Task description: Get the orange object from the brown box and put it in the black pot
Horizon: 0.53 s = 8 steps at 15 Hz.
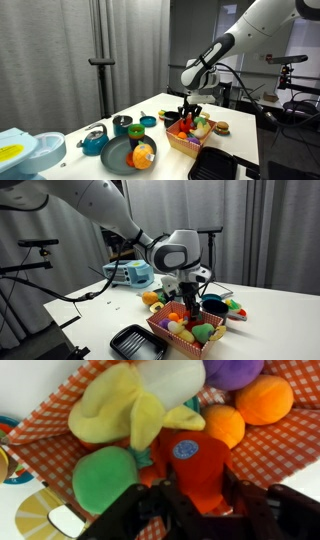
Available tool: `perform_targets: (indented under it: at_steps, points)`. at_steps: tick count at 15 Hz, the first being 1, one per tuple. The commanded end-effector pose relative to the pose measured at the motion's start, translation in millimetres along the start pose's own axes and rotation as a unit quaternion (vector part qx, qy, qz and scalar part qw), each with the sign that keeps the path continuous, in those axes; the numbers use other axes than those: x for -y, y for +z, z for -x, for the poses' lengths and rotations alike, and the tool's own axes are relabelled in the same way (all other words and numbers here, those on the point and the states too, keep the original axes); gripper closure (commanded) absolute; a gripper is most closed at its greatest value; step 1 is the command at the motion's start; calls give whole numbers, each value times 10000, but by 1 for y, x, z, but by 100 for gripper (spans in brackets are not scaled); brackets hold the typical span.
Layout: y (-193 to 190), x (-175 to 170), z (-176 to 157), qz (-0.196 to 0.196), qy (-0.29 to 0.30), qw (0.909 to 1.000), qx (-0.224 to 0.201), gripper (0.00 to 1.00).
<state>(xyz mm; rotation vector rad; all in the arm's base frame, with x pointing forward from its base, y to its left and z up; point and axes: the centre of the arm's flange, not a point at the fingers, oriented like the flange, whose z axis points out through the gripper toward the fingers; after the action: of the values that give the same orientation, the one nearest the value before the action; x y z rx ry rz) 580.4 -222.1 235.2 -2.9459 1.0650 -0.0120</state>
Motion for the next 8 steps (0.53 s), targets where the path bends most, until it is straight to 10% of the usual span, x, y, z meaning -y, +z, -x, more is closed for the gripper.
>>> perform_targets:
  at_steps: [1,8]
  points:
    - [-18,-5,1,-65,-183,9998,-107,85]
    - [-80,1,-45,-2,-3,9998,193,96]
